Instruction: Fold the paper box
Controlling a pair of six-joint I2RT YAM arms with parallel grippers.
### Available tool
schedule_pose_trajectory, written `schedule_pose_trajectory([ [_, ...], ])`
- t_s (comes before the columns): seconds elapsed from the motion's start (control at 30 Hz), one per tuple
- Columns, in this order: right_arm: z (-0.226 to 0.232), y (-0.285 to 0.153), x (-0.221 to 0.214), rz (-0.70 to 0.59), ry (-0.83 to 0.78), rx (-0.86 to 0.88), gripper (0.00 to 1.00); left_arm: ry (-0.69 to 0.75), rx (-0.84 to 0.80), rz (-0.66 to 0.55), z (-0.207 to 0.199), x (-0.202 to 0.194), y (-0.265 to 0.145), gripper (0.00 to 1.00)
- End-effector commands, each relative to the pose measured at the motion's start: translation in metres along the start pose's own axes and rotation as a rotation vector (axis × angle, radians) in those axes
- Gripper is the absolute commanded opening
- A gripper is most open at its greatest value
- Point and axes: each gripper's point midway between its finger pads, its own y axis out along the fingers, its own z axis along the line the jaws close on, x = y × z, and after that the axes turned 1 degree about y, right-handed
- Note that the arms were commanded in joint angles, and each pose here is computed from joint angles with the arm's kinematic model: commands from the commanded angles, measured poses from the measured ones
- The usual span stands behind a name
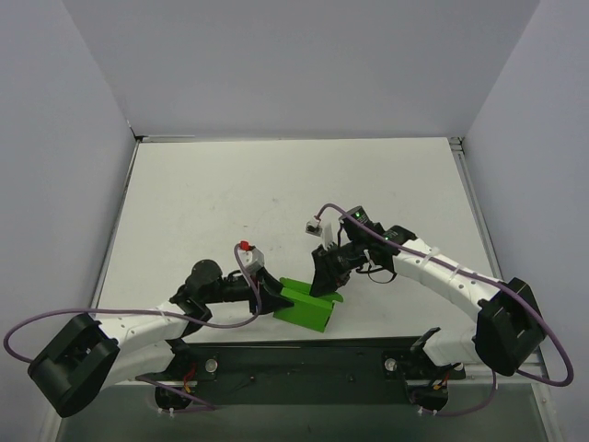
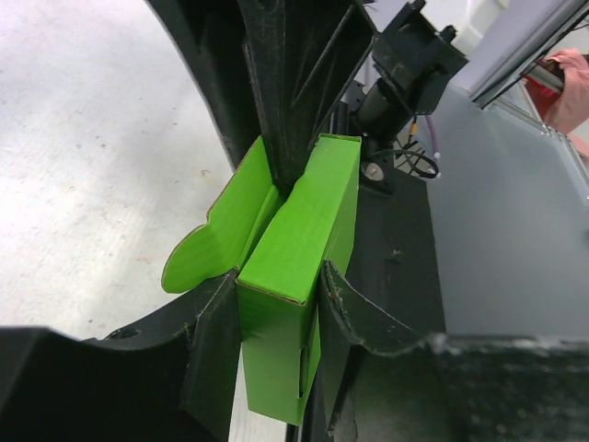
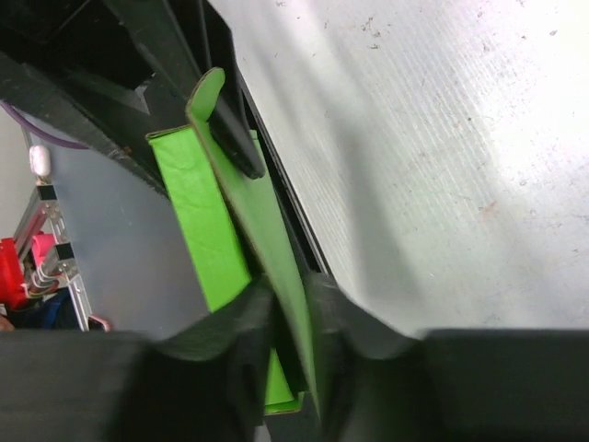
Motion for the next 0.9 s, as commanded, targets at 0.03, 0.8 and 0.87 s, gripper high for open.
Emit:
schedule_pose_trajectory([
  [0.03,0.031,-0.008,0.035,-0.088,-0.065,0.107,0.42,0.031,-0.046,-0.061,-0.015,0.014,0.0,0.34],
  [0.8,0.053,-0.027,0.049,-0.166,-0.067,0.135,0.73,0.028,-0.067,-0.039,-0.027,0.008,-0.001,0.32],
  [0.87,0.056,-0.019,0.035,-0.107,-0.109,0.101,0.73,0.034,-0.061,-0.05,-0.027,0.011,-0.002,0.32],
])
